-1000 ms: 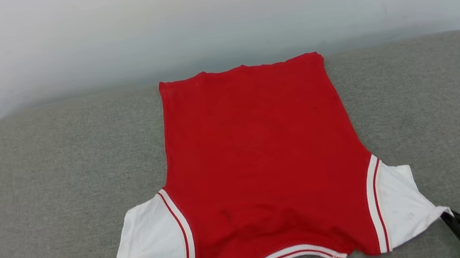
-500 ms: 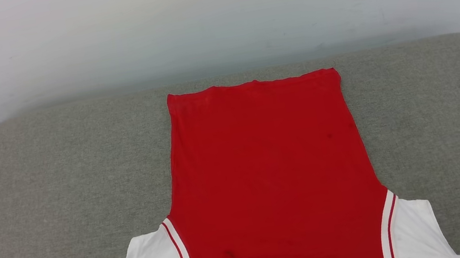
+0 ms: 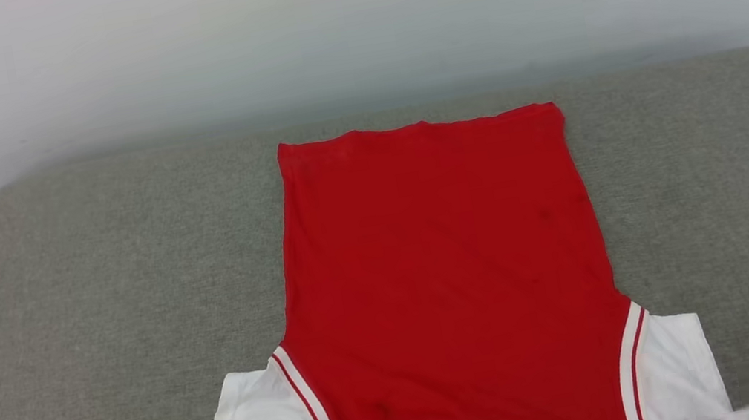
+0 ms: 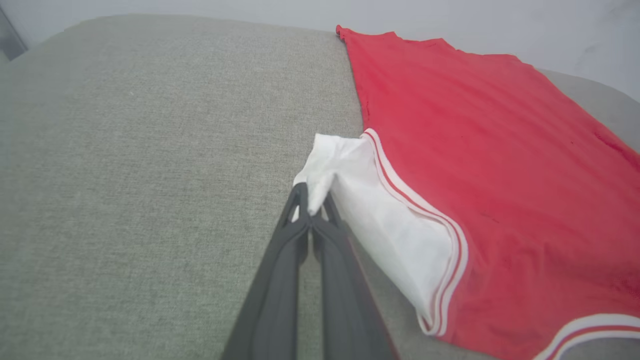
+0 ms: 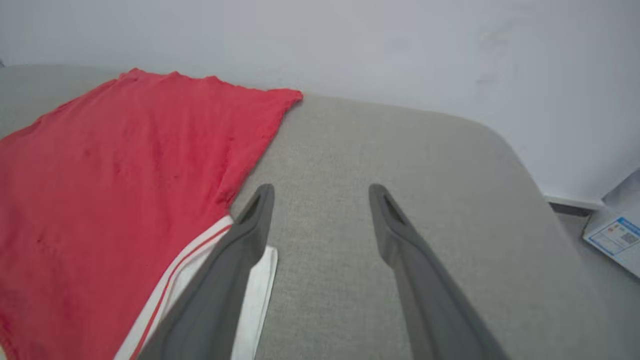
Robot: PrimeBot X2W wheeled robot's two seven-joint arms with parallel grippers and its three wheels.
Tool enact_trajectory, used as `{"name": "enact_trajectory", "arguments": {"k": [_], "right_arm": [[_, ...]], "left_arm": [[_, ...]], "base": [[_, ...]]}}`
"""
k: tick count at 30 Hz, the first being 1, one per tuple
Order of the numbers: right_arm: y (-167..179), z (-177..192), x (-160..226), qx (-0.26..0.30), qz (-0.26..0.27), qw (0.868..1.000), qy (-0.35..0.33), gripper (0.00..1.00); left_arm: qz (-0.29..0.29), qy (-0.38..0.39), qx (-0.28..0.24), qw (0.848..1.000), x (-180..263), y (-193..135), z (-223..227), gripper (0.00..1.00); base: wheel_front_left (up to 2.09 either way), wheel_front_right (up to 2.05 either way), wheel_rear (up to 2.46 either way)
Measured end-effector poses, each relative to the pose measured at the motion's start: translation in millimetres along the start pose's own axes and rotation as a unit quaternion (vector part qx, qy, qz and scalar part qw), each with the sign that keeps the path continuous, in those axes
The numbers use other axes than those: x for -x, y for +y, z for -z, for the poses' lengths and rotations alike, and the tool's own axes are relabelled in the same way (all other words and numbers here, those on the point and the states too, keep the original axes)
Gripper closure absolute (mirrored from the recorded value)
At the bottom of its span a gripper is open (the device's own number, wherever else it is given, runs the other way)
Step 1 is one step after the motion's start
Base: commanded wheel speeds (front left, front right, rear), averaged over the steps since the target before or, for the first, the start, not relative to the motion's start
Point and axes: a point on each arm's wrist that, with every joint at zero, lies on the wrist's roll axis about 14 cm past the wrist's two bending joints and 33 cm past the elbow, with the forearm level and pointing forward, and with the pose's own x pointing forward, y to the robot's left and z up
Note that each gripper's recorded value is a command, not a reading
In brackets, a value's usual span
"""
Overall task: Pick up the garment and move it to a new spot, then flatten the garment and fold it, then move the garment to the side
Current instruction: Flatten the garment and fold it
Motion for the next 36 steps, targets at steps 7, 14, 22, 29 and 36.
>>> {"name": "enact_trajectory", "arguments": {"k": [7, 14, 22, 29, 36], "right_arm": [[-17.7, -112.0, -38.8, 0.052, 0.013, 0.991, -0.125, 0.00], [-6.0, -181.0, -118.7, 0.085, -0.017, 0.985, -0.147, 0.00], [12.9, -155.7, -218.4, 0.071, -0.052, 0.996, 0.003, 0.00], [31.9, -85.0, -273.9, 0.080, -0.081, 0.970, 0.215, 0.00], [38.7, -31.6, -309.1, 0.074, -0.082, 0.938, 0.329, 0.00]], "left_arm": [[0.008, -0.022, -0.005, 1.000, -10.3, -7.9, -14.6, 1.00], [0.009, -0.028, -0.004, 1.000, -32.6, -12.5, -19.5, 1.00], [0.000, -0.020, -0.001, 1.000, -57.5, -10.6, -12.1, 1.00], [-0.008, -0.007, -0.005, 1.000, -75.2, -4.0, -1.2, 1.00], [-0.020, 0.006, -0.007, 1.000, -88.1, 2.8, 11.8, 1.00]], "base": [[0.00, 0.00, 0.00], [0.00, 0.00, 0.00], [0.00, 0.00, 0.00], [0.00, 0.00, 0.00], [0.00, 0.00, 0.00]]}}
